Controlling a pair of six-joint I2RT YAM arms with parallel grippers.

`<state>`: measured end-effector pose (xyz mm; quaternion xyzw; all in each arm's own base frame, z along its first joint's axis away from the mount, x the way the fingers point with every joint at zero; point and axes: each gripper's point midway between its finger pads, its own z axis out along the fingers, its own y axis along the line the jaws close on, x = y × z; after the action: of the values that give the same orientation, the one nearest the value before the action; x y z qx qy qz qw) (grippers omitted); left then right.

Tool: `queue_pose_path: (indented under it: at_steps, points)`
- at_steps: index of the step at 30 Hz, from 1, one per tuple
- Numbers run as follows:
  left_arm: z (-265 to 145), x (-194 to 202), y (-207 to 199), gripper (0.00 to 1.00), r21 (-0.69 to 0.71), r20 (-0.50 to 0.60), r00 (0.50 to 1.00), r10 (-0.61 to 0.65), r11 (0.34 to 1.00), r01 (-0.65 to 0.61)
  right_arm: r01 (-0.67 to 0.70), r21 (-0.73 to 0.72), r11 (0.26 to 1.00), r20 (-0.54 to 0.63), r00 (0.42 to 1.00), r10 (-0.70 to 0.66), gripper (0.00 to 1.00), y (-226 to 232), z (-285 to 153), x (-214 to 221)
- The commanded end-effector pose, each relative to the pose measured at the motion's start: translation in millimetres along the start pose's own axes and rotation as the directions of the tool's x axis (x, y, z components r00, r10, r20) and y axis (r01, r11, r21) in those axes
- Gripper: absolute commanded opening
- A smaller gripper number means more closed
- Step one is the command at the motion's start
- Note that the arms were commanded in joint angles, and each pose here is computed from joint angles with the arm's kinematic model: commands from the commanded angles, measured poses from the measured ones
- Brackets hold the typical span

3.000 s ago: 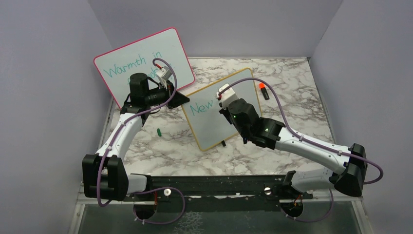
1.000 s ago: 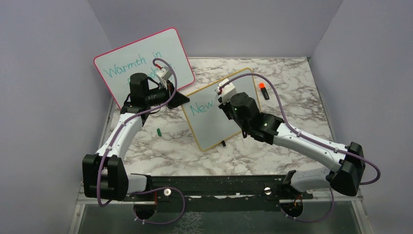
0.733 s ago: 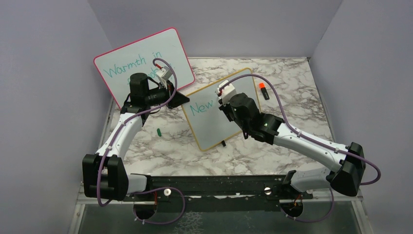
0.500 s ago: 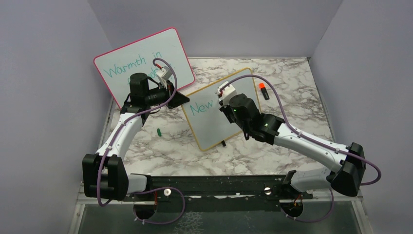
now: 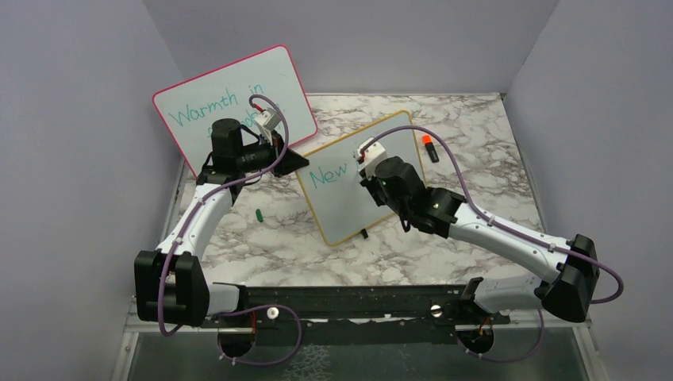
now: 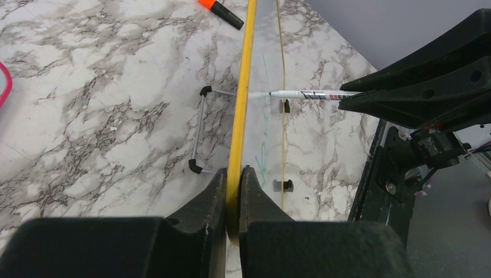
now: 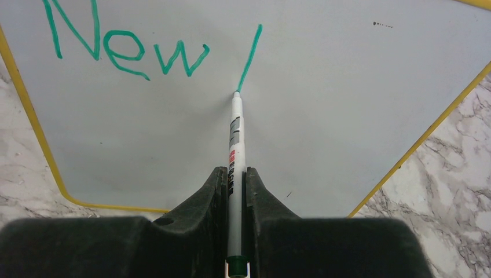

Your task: Write a sentence on the whiteboard

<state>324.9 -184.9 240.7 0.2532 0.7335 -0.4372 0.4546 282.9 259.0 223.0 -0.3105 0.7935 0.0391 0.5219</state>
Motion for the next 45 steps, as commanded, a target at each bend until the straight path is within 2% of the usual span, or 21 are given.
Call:
queue_pose_path:
  at_steps: [1,13,30,36,45]
  points:
    - [6,26,15,0.0,-0.056,-0.075,0.997,-0.021,0.998,0.017,-0.031,-0.006,0.999,0.028,0.999,0.031,0.0,-2,-6,-2]
    - [6,26,15,0.0,-0.056,-0.075,0.997,-0.02,0.998,0.016,-0.046,0.042,0.998,0.102,0.994,0.042,0.0,-12,-4,-22]
    - [5,25,14,0.0,-0.055,-0.072,0.997,-0.015,0.998,0.012,-0.033,0.118,0.992,0.074,0.997,0.024,0.0,-22,1,-17]
    - [5,26,14,0.0,-0.055,-0.073,0.997,-0.017,0.998,0.013,-0.032,0.088,0.996,0.057,0.998,0.027,0.0,-17,-1,-12]
    - [6,26,14,0.0,-0.056,-0.074,0.997,-0.018,0.998,0.013,-0.058,0.027,0.998,0.119,0.991,0.054,0.0,-11,-9,-28]
